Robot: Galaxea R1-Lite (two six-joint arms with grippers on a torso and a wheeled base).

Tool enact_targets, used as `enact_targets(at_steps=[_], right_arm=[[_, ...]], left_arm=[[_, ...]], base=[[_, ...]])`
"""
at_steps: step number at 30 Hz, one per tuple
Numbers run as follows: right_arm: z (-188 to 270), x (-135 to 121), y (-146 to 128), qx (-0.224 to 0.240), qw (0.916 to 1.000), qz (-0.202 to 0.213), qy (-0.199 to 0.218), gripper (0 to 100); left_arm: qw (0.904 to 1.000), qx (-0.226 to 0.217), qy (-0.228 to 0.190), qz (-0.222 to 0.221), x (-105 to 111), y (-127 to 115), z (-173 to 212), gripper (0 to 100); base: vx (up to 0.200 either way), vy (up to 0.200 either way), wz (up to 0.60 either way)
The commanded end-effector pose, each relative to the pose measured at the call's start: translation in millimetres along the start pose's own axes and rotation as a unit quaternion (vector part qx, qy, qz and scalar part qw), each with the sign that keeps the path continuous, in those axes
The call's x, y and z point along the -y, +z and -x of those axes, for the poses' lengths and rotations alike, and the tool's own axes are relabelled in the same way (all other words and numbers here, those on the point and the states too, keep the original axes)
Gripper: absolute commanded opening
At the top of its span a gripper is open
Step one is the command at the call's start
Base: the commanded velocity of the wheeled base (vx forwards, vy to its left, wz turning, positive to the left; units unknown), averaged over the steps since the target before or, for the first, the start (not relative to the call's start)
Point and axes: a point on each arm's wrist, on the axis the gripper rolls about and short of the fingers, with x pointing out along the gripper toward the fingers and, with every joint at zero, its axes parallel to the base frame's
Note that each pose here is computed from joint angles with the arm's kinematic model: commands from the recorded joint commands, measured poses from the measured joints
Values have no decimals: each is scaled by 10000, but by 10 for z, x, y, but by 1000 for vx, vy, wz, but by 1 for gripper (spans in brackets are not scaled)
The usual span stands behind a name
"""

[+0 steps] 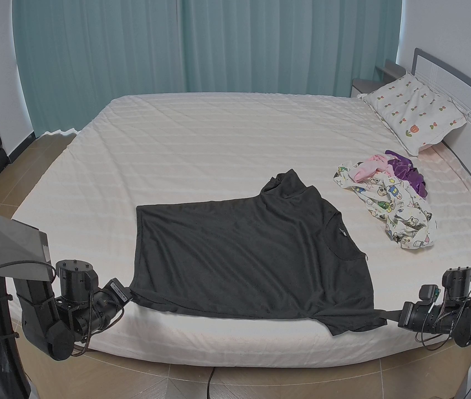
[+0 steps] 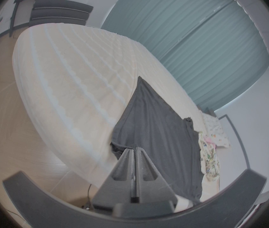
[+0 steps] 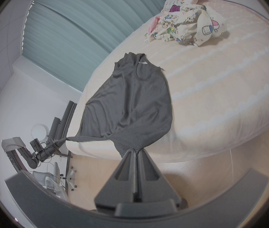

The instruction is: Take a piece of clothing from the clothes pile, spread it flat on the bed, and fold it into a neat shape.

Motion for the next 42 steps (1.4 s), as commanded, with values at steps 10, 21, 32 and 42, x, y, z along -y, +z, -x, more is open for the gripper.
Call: enact_targets(at_steps=[10,21,32,42], right_arm=[[182,-26,49,254,9996,-100,11,0],[302,-74,-9,-61,9997,190,-137,0],[414,-121,-48,-245,9980,541,-211,0],[477,-57,-135,-609,9937,845,-413,0]], left_arm=[[9910,-776,487,-977,-9,-143,365,0],[9788,-1308,840,-1332,-176,-348,457,0],[9645,-1814,1343,-1371,-390,-516,447,0],[9596,-2105,1349,-1293,-443,-549,532,0]], base=[[0,0,0],[0,0,0],[0,0,0],[0,0,0]])
